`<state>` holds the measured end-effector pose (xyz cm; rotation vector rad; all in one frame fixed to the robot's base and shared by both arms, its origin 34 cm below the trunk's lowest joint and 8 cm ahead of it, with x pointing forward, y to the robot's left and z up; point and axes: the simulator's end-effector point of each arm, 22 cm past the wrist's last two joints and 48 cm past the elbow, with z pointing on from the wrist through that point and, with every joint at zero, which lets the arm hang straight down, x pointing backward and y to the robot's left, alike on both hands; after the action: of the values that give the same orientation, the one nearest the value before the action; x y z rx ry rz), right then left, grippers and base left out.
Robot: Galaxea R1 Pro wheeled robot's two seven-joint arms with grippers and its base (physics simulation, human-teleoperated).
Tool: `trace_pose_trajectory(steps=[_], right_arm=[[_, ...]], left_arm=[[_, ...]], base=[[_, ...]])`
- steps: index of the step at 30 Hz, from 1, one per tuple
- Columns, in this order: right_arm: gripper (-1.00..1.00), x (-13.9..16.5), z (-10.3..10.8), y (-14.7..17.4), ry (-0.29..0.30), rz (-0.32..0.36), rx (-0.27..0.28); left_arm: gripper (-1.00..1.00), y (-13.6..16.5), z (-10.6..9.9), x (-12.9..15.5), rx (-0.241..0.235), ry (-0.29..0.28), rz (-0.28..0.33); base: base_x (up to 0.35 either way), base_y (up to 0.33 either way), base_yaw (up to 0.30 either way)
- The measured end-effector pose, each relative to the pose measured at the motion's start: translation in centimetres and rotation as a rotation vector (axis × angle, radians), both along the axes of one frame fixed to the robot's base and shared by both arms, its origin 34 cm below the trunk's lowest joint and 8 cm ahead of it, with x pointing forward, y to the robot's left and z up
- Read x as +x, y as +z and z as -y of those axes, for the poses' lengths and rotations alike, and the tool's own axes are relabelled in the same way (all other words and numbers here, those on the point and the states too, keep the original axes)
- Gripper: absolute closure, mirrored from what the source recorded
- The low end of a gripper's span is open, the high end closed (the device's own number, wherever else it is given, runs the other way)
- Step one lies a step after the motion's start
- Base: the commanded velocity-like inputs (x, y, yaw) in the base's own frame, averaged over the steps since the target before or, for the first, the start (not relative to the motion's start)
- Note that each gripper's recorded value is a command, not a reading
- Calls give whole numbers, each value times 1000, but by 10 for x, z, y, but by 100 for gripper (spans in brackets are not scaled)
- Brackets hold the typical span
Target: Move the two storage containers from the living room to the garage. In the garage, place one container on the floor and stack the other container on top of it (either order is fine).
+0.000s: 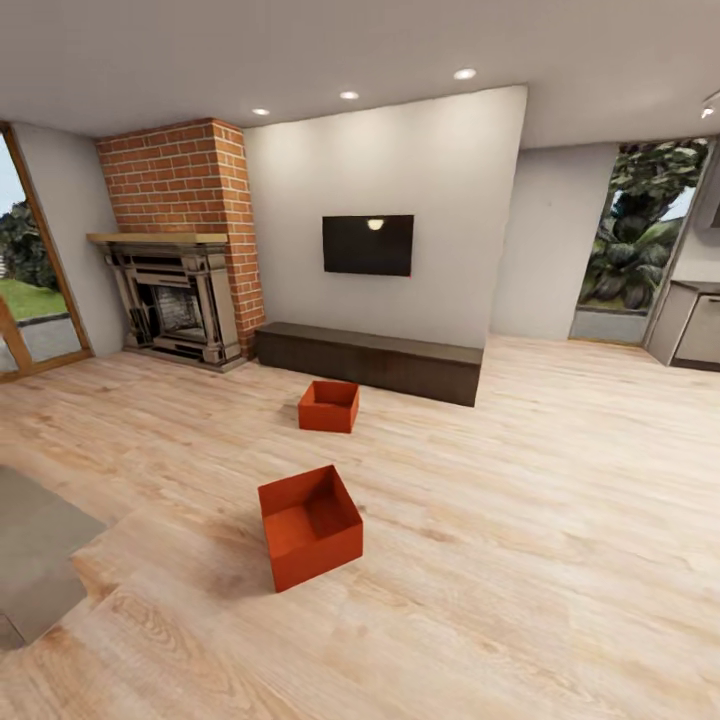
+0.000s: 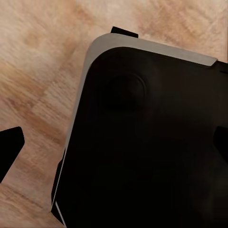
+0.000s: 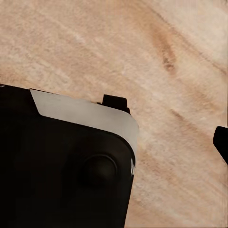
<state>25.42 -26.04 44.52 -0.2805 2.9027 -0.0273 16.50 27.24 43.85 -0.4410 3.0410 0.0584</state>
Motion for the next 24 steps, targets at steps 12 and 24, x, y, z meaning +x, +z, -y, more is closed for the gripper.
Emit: trace_pose_trajectory(steps=[12,24], right_arm=[[-100,0,1,0,-1,1,-3],[-100,0,2,0,1,1,-3]], left_arm=[[-100,0,0,0,0,0,0],[-100,0,0,0,0,0,0]], base=[[315,-38,94],[315,-87,0]])
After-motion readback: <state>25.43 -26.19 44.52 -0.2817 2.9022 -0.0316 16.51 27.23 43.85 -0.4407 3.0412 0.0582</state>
